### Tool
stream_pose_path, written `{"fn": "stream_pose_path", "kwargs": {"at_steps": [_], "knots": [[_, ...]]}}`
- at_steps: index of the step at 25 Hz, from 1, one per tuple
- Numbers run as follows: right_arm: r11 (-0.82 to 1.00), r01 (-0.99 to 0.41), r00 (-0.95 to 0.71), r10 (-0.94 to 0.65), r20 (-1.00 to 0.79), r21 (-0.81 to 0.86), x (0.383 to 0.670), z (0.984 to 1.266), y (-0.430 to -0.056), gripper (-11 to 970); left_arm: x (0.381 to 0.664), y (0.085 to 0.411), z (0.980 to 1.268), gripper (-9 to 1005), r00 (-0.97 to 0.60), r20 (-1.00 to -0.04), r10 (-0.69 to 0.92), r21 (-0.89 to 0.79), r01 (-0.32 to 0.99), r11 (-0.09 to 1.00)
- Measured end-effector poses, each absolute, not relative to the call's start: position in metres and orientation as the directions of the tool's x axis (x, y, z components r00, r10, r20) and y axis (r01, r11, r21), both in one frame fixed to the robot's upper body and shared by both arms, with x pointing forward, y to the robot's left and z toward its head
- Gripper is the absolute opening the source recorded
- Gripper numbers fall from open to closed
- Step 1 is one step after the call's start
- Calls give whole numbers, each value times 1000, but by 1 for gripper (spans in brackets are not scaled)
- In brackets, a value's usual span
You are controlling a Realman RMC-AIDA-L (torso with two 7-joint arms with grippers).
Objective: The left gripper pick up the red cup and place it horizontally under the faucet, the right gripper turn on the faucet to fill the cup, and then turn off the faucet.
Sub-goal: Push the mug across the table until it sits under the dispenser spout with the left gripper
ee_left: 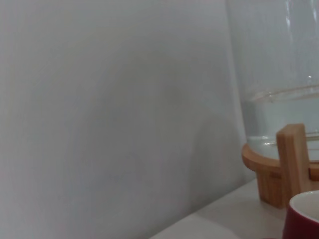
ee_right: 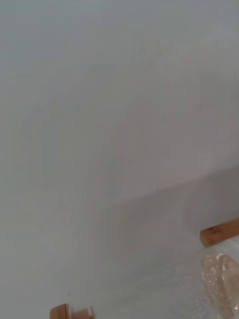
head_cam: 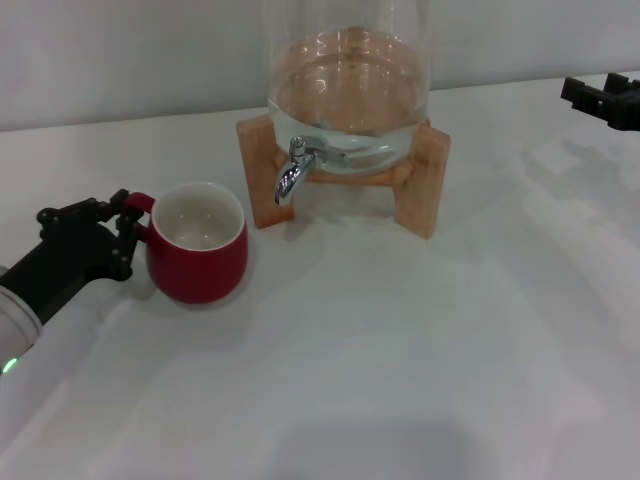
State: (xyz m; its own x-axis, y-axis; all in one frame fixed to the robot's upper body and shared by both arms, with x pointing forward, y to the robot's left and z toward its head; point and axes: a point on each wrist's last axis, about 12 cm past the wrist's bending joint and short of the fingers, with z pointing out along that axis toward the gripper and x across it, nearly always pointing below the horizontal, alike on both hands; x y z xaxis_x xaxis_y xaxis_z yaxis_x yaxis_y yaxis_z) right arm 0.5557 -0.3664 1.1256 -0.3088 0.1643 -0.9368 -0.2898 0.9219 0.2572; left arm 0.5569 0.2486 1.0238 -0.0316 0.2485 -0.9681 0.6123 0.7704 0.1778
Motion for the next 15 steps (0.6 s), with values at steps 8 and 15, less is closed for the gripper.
{"fn": "stream_pose_path", "kwargs": {"at_steps": [8,15], "knots": [[922,-290,-309,164,-937,257,556,1125,-366,735,564,234,1023,129,-48,-960,276,182,645,742],[922,-290,-309,163,-937,257,556,1125,-366,735,568,223,1027,129,-39,-964,263,171,666,726]]}}
